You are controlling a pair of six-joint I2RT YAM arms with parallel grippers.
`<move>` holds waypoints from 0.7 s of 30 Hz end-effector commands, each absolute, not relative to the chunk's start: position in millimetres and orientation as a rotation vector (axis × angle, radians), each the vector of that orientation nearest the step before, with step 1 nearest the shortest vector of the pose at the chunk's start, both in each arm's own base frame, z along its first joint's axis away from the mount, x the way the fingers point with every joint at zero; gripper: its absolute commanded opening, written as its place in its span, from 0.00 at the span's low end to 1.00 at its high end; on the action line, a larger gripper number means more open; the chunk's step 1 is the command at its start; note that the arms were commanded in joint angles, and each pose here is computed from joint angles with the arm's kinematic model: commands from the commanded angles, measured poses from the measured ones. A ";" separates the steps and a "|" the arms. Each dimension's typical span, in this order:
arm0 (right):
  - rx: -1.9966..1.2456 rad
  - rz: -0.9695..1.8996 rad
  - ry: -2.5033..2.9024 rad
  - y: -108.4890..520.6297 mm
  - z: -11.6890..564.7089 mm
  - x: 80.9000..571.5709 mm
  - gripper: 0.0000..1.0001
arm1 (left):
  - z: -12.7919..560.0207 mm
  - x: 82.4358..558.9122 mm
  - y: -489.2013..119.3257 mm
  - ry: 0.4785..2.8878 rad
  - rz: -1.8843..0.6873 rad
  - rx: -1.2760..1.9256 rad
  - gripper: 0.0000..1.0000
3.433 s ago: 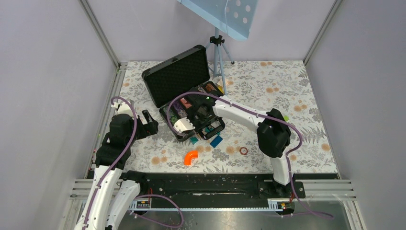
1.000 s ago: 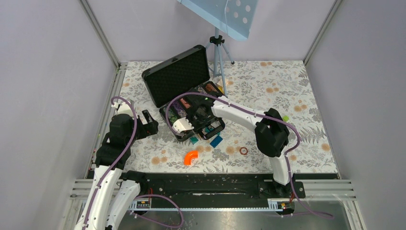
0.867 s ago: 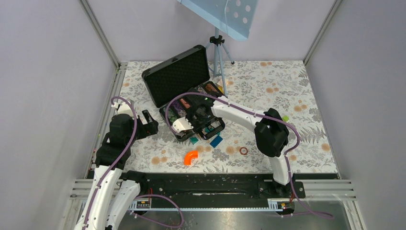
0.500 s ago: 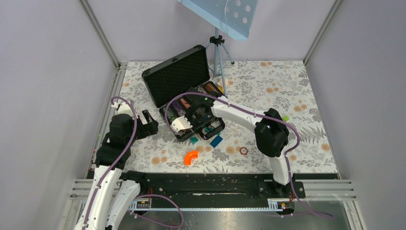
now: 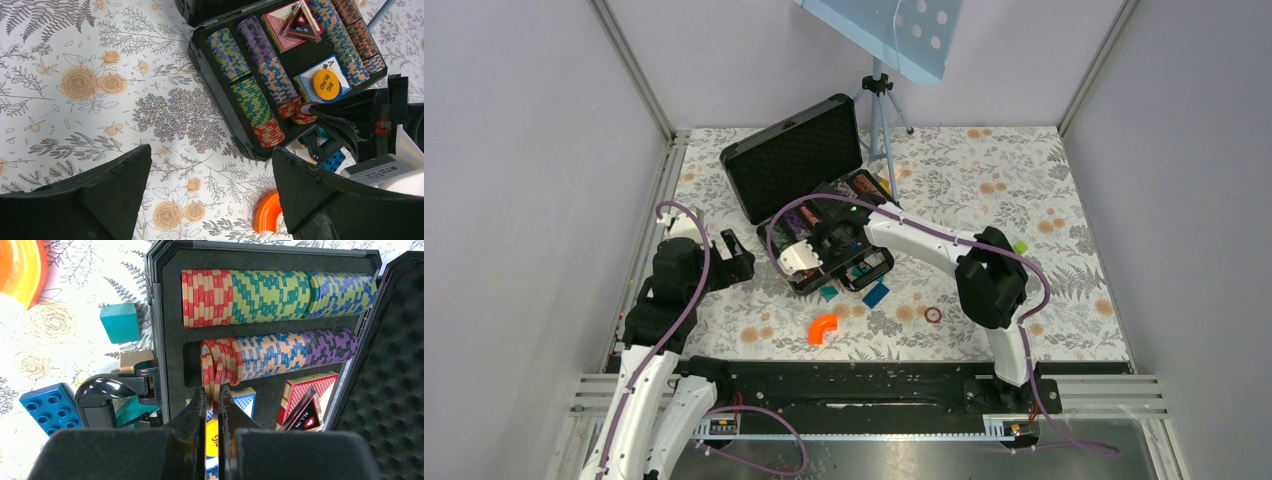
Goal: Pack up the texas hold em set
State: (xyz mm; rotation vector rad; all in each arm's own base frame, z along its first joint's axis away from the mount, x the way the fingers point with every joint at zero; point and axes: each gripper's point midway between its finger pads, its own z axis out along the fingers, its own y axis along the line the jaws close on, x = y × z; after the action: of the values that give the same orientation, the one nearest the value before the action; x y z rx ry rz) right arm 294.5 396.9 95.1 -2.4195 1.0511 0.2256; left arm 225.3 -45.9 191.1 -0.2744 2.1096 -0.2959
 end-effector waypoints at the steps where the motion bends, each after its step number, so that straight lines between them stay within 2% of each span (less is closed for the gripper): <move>1: -2.383 0.176 1.014 404.5 98.9 301.3 0.00 | 199.8 235.2 -48.4 2.061 -0.313 -0.254 0.90; 21: -2.368 0.186 1.022 391.6 96.5 290.1 0.00 | 199.6 235.6 -49.4 2.063 -0.319 -0.251 0.90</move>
State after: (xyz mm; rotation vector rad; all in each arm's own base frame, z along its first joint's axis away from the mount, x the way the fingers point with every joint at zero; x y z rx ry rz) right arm 292.4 394.3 93.9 -2.3822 1.0257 0.2065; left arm 225.9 -46.3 189.6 -0.2743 2.1166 -0.2959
